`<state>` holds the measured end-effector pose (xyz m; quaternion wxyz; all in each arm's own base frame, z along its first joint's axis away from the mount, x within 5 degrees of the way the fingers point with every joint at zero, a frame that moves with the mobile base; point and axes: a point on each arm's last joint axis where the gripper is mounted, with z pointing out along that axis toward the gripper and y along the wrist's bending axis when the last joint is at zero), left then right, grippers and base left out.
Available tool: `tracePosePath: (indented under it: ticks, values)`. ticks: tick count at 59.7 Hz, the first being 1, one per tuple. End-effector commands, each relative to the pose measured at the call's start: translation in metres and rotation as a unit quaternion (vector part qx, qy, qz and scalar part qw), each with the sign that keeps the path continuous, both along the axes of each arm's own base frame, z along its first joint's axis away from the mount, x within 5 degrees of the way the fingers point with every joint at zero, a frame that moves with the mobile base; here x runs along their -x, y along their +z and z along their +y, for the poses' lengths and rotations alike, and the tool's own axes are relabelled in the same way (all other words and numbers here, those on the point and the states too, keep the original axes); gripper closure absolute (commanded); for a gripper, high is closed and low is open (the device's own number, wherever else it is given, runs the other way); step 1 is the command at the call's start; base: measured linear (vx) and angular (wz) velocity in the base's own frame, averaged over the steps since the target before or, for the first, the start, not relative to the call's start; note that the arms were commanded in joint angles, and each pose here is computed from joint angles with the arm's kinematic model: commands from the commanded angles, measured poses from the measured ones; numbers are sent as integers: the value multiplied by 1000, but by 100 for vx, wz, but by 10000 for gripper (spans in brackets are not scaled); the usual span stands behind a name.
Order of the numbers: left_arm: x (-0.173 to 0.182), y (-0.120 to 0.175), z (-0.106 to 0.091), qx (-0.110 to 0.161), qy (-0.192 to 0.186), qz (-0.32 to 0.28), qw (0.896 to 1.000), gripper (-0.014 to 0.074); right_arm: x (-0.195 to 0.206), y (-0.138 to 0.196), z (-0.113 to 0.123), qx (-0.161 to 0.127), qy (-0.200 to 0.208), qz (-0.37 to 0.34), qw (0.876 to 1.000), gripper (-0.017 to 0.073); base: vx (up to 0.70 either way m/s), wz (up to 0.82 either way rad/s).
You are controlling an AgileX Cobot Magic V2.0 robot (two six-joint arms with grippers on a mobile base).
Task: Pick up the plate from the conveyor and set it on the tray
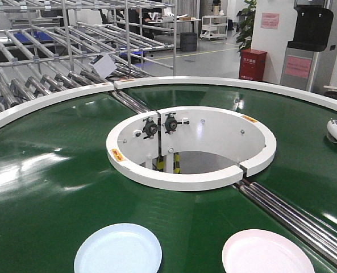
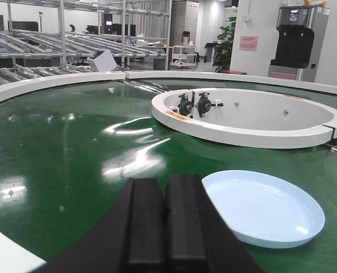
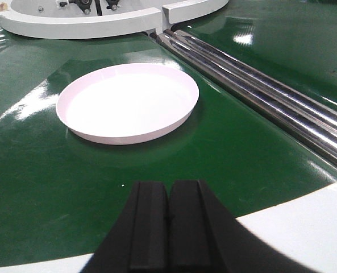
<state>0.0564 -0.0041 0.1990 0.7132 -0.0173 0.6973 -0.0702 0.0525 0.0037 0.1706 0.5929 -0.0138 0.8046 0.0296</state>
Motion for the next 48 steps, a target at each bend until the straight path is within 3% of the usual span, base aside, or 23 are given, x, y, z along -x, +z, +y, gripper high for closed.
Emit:
tracePosePath:
  ticks: [1,31,40,48]
  values:
    - [1,5,0,6,-3,-43,999,599,-2,2,0,6,-1,-33,999,568,0,0]
    - [1,5,0,6,-3,-43,999,599,-2,2,0,11,0,-33,999,568,0,0]
    - [1,5,0,-15,-2,-44,999,599,-2,3,-1,57,11,-46,997,568,0,0]
    - [1,6,0,-13,-2,-50,999,599,-3,7,0,89,19,-67,994,568,0,0]
